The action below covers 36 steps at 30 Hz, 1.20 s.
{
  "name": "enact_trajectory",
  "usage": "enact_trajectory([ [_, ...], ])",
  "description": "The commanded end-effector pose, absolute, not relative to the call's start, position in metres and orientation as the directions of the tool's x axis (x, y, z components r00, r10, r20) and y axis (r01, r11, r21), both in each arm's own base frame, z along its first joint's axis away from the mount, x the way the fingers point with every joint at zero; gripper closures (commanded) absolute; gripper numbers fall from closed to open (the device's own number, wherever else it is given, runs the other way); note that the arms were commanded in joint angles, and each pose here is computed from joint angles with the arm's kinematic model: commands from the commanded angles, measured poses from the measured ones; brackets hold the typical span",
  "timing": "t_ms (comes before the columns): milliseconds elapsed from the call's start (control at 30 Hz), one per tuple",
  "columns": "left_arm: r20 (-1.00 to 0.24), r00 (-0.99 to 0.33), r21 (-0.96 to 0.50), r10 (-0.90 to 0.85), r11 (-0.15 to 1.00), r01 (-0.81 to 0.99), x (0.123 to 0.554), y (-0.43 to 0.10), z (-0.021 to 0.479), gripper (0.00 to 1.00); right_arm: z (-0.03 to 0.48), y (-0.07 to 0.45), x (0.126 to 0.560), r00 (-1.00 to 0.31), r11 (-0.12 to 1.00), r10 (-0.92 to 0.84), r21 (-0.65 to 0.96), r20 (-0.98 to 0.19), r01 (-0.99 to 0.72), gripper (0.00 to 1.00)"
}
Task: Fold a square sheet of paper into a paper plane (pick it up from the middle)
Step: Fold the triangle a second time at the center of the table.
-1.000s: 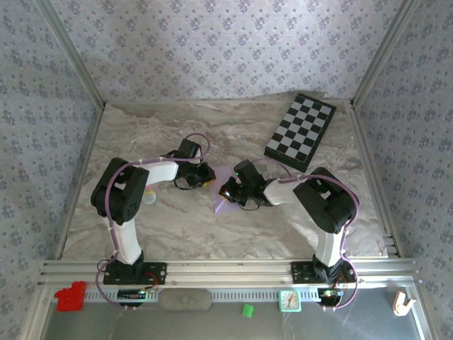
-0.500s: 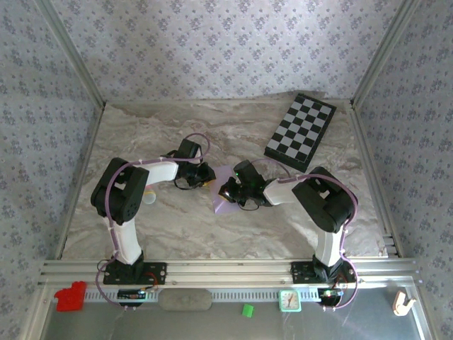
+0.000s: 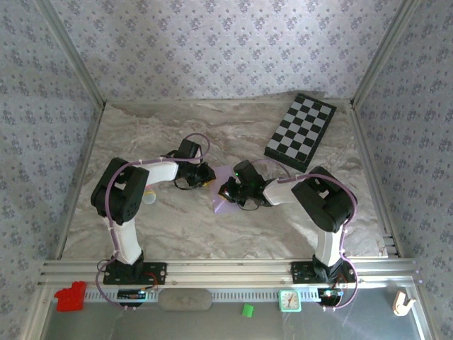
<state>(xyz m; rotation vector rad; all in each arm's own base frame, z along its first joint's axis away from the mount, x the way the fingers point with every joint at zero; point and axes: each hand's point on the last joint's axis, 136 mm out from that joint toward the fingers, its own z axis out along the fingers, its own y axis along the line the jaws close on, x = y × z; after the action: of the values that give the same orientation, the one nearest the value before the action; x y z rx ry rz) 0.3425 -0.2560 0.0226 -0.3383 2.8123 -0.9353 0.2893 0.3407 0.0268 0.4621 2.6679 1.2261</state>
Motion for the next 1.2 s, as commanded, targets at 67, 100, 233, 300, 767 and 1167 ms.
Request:
enact_trajectory([
  [67, 0.002, -0.967, -0.550, -0.255, 0.807, -0.214, 0.319, -0.248, -0.001, 0.81, 0.023, 0.341, 0.291, -0.933, 0.612, 0.360, 0.758, -0.015, 0.224, 0.98],
  [100, 0.002, -0.967, -0.550, -0.255, 0.807, -0.214, 0.319, -0.249, -0.001, 0.81, 0.022, 0.341, 0.291, -0.933, 0.616, 0.360, 0.755, -0.015, 0.225, 0.98],
  [233, -0.003, -0.967, -0.553, -0.257, 0.806, -0.212, 0.320, -0.249, 0.001, 0.81, 0.017, 0.336, 0.289, -0.931, 0.636, 0.365, 0.734, -0.015, 0.237, 0.98],
  [300, -0.003, -0.967, -0.554, -0.255, 0.806, -0.211, 0.320, -0.249, 0.002, 0.81, 0.015, 0.334, 0.288, -0.930, 0.645, 0.367, 0.724, -0.015, 0.243, 0.98],
  [767, -0.089, -0.947, -0.629, -0.307, 0.755, -0.185, 0.341, -0.250, 0.057, 0.75, 0.004, 0.334, 0.284, -0.930, 0.660, 0.365, 0.697, 0.029, 0.281, 0.94],
  [1167, -0.134, -0.882, -0.645, -0.452, 0.715, -0.268, 0.330, -0.208, 0.076, 0.68, 0.007, 0.334, 0.283, -0.932, 0.660, 0.359, 0.693, 0.046, 0.288, 0.63],
])
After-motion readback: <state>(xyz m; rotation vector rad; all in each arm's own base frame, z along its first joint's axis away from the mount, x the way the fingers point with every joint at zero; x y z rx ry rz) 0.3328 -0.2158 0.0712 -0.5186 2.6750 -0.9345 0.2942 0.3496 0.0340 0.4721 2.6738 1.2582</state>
